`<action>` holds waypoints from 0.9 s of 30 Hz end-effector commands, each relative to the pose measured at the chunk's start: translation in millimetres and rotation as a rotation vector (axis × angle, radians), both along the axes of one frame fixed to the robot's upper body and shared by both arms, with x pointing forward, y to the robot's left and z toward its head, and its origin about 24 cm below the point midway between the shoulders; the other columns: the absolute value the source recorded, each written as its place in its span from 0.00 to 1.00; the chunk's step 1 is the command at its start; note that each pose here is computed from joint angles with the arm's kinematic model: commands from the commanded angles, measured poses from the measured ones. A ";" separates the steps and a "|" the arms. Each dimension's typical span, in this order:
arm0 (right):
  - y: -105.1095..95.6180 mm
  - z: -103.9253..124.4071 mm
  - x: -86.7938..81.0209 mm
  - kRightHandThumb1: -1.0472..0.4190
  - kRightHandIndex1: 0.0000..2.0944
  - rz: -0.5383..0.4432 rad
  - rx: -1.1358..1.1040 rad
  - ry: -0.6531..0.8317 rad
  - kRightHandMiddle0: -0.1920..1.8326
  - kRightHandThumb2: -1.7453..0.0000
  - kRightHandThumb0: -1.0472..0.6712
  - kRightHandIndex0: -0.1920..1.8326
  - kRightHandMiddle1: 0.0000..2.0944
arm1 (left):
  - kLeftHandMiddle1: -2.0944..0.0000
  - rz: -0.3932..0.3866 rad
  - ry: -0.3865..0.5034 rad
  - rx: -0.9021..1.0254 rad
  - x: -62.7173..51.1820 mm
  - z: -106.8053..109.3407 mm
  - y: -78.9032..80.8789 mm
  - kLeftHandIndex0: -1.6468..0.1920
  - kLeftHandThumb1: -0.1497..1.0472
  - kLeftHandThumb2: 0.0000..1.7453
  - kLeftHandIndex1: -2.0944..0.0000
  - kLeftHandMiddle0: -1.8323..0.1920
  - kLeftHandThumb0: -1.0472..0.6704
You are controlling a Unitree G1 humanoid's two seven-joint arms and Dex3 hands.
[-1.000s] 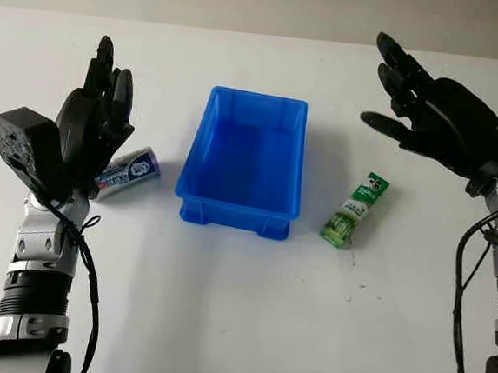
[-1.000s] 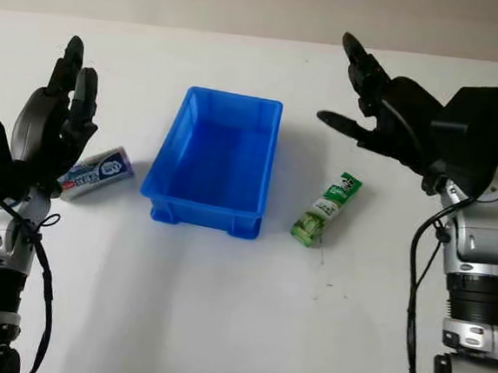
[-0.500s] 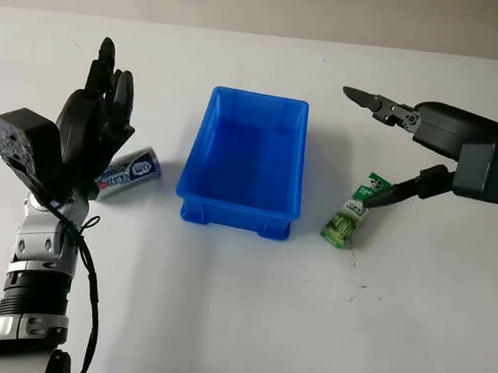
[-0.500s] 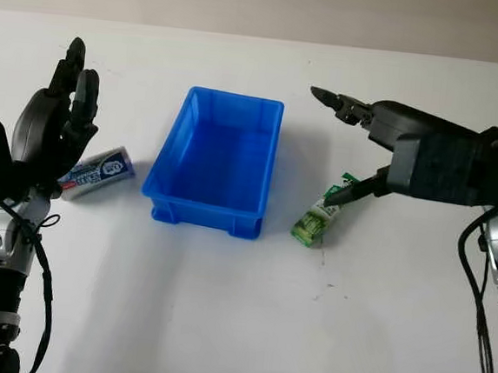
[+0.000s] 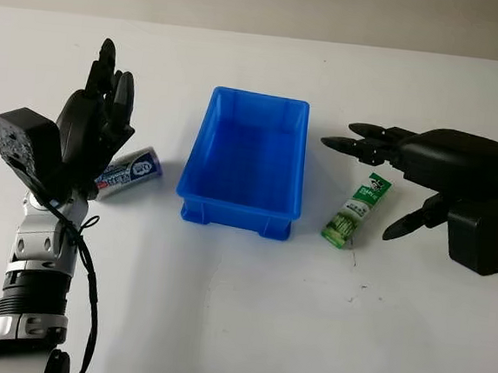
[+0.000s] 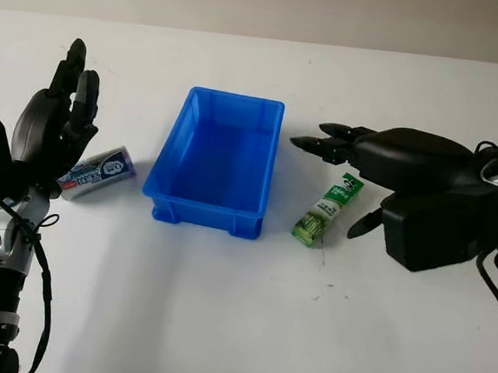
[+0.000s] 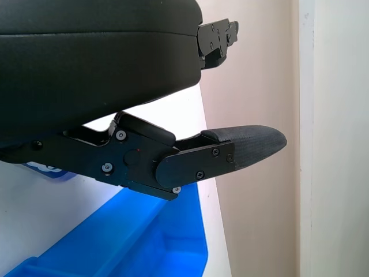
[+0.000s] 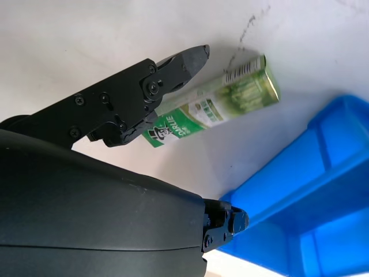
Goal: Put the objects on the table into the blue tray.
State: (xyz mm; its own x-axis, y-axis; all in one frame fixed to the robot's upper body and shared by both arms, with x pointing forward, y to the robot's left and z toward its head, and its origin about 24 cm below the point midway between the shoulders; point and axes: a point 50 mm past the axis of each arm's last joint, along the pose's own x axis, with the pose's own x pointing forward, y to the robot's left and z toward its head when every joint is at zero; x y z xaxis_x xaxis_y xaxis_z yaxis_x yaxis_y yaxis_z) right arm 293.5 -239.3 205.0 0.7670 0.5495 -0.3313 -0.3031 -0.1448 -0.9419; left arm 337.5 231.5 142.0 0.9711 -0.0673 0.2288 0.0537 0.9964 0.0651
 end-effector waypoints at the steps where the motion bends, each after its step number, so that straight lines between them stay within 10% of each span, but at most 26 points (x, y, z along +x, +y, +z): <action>1: -3.1 -4.0 -2.5 0.20 0.05 0.022 -0.021 -0.008 0.17 0.97 0.47 0.13 0.04 | 1.00 -0.002 -0.018 0.024 1.8 7.0 0.9 1.00 1.00 0.36 1.00 1.00 0.18; 27: -7.4 -59.8 17.8 0.11 0.07 0.114 -0.008 -0.079 0.29 0.97 0.47 0.28 0.05 | 1.00 -0.004 -0.010 0.004 1.8 3.8 -1.8 1.00 1.00 0.36 1.00 1.00 0.18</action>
